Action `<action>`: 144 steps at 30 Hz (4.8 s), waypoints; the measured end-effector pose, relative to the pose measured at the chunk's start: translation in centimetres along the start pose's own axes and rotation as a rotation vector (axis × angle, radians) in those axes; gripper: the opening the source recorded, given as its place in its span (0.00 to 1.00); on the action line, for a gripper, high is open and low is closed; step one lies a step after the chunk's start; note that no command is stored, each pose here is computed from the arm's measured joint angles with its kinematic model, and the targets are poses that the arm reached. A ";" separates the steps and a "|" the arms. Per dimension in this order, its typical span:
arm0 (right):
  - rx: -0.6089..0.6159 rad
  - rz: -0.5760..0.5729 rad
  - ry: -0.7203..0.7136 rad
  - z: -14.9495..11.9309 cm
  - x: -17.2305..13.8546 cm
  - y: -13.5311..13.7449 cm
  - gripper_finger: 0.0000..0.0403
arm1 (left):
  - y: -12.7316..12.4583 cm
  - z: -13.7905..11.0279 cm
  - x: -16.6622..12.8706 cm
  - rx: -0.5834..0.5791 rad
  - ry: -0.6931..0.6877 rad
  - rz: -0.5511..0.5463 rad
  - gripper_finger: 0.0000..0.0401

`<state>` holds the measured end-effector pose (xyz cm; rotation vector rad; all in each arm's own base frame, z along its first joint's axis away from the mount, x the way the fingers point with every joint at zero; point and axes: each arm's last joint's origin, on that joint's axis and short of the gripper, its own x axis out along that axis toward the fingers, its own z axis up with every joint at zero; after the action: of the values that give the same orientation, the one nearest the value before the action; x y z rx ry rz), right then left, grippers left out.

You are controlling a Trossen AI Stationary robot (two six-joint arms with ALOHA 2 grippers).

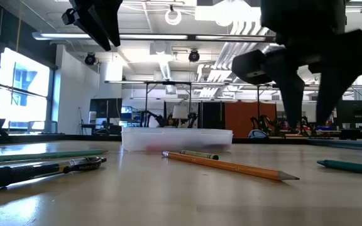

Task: Pick & place school supplies into a supply box
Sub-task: Put the blue pencil into the supply box

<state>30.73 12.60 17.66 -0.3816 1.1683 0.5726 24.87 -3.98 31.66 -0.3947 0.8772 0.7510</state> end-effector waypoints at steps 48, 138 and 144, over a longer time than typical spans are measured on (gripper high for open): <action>-0.413 0.178 -0.061 -8.3 1.3 7.5 0.24 | -0.6 0.5 0.0 -0.045 -0.050 -0.056 0.53; 0.116 -0.477 -0.527 -4.1 3.1 -19.6 0.03 | -0.9 0.8 -0.1 0.014 -0.080 -0.075 0.53; 0.099 -0.574 -0.456 -3.9 3.1 -19.7 0.10 | -0.9 0.7 0.0 0.040 -0.072 -0.082 0.53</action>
<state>40.56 -4.57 13.17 -0.4495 0.6013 0.0855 25.92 -4.19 32.15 -0.3641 0.8029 0.6667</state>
